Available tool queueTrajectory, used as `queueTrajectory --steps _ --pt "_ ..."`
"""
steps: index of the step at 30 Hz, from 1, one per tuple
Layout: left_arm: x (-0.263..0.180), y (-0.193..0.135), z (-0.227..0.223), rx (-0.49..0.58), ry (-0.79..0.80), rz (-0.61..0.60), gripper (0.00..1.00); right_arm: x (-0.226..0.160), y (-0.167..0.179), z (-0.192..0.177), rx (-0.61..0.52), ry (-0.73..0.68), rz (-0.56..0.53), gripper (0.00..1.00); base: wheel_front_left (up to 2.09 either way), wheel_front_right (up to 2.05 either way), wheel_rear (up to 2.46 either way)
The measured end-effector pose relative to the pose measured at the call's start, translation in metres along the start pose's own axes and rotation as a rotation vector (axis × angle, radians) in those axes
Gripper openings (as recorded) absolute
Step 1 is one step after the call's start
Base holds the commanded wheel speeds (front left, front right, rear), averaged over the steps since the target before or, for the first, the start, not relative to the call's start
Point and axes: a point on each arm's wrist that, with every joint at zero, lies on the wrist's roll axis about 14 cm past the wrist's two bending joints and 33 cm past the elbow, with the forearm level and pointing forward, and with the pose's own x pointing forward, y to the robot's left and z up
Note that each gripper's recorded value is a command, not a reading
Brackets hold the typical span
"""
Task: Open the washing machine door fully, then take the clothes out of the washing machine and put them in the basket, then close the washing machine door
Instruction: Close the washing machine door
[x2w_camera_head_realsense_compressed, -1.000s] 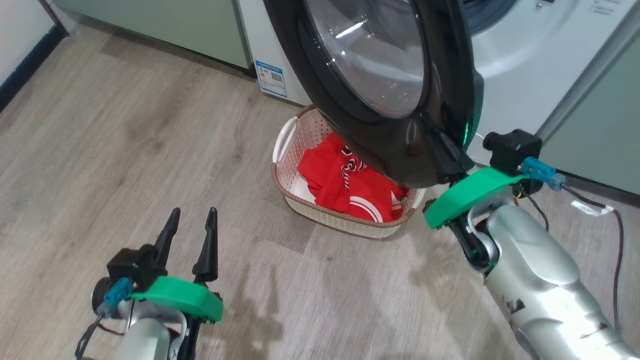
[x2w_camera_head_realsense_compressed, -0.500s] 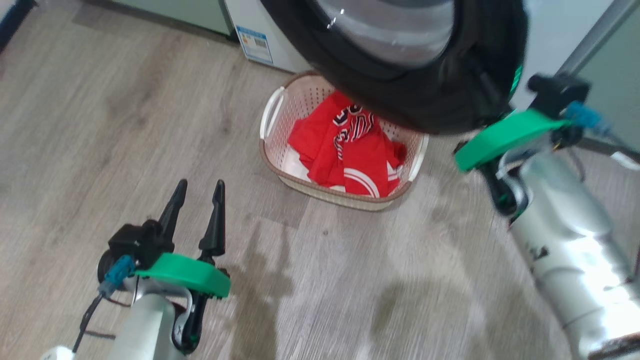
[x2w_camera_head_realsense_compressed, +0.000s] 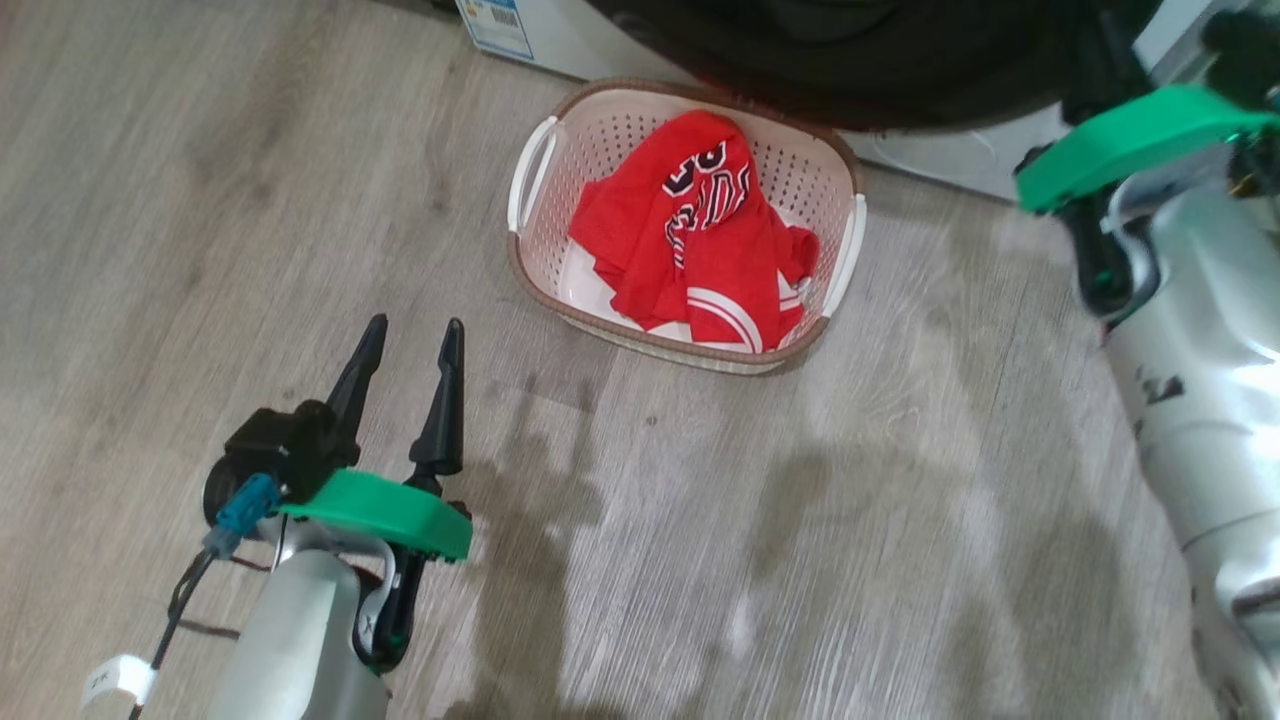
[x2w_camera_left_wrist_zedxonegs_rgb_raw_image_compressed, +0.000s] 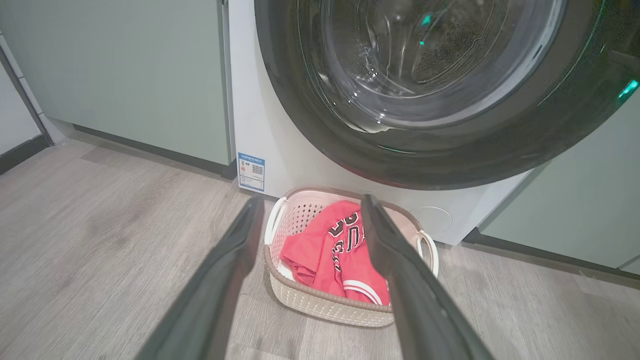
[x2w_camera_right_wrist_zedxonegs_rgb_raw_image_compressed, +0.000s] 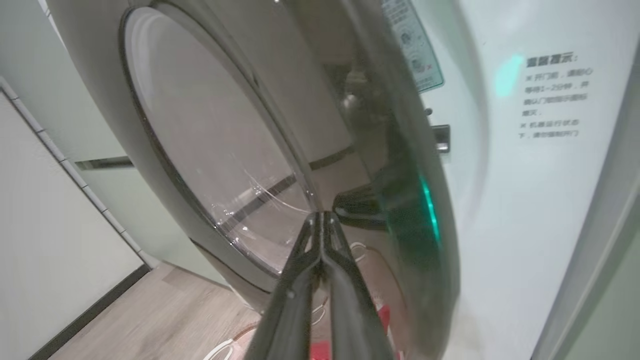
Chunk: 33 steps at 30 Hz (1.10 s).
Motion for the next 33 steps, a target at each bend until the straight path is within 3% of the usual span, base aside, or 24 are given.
queueTrajectory --steps 9,16,22,28,30,31,33 --pt "0.011 -0.003 0.001 0.006 -0.003 -0.011 1.0 0.014 -0.026 0.018 -0.003 -0.039 -0.056 0.0 0.0 0.0 0.0" --pt "0.007 -0.006 0.01 0.0 -0.028 -0.018 1.0 0.004 -0.012 0.033 -0.018 -0.065 -0.03 0.0 0.0 0.0 0.0" --pt "-0.002 -0.009 0.02 -0.005 -0.055 -0.027 1.0 -0.025 0.0 0.017 -0.016 -0.022 -0.024 0.0 0.0 0.0 0.0" --pt "-0.017 -0.01 0.022 -0.007 -0.063 -0.028 1.0 -0.048 0.013 0.031 0.001 -0.057 -0.014 0.0 0.0 0.0 0.0" --pt "-0.022 -0.011 0.023 -0.012 -0.068 -0.03 1.0 -0.058 0.016 0.034 0.004 -0.067 -0.014 0.56 0.0 0.0 0.0" --pt "-0.025 -0.011 0.023 -0.014 -0.07 -0.032 1.0 -0.064 0.017 0.034 0.007 -0.068 -0.016 1.0 0.0 0.0 0.0" --pt "-0.03 -0.012 0.024 -0.012 -0.072 -0.035 1.0 -0.075 0.018 0.033 0.009 -0.066 -0.021 1.0 0.0 0.0 0.0"
